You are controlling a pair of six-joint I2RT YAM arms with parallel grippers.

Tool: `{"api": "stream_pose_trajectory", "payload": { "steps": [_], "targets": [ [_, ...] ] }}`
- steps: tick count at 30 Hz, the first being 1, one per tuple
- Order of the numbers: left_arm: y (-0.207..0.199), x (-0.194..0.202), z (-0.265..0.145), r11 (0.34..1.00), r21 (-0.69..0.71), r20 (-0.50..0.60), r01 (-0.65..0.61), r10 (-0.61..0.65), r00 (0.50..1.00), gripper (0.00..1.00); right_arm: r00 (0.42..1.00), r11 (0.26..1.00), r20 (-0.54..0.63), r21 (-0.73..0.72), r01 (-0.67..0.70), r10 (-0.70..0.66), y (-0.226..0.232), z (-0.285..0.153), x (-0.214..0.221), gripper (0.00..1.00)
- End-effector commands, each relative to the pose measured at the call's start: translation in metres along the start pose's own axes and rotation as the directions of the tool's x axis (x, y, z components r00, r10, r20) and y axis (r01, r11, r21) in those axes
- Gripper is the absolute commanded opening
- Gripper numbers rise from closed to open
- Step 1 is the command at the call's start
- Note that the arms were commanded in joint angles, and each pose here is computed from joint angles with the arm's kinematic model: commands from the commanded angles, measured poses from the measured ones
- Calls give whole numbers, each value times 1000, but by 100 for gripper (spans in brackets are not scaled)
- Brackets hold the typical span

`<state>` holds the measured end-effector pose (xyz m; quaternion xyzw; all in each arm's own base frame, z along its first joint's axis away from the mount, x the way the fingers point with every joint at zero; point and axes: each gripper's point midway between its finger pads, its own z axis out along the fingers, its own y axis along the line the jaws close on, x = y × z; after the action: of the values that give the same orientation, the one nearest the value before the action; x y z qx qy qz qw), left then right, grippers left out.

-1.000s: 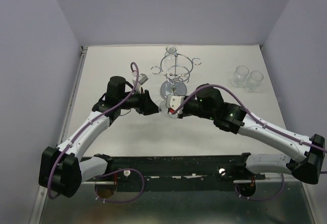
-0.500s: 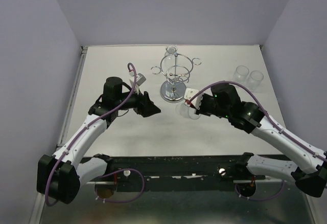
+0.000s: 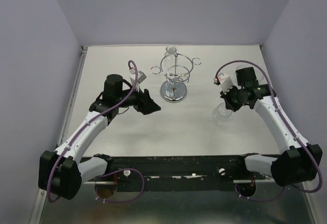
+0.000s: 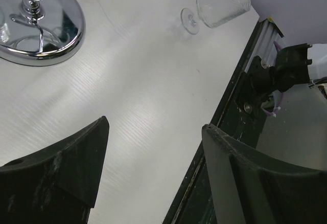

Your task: Take the wine glass off the wine glass rack

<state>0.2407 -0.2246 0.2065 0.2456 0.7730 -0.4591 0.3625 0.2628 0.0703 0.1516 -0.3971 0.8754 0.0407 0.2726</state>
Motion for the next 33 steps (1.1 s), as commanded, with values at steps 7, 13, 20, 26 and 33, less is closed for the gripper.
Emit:
{"api": "stream_pose_trajectory", "payload": {
  "steps": [7, 13, 20, 26, 33],
  "targets": [
    [1, -18, -4, 997, -21, 33, -71, 72, 997, 83, 930, 922, -66, 171, -347, 362, -112, -13, 30, 1],
    [1, -18, -5, 996, -29, 28, -84, 85, 996, 84, 872, 870, -129, 233, -435, 471, -154, -11, 53, 1],
    [1, -19, -11, 993, -50, 21, -106, 107, 994, 84, 821, 817, -149, 299, -494, 551, -192, -6, 75, 1],
    [4, -18, -13, 993, -60, 20, -104, 105, 994, 84, 806, 800, -151, 321, -507, 572, -212, -3, 83, 1],
    [9, -25, -15, 992, -76, 29, -100, 102, 994, 84, 795, 792, -164, 331, -513, 584, -221, 4, 89, 1]
  ]
}}
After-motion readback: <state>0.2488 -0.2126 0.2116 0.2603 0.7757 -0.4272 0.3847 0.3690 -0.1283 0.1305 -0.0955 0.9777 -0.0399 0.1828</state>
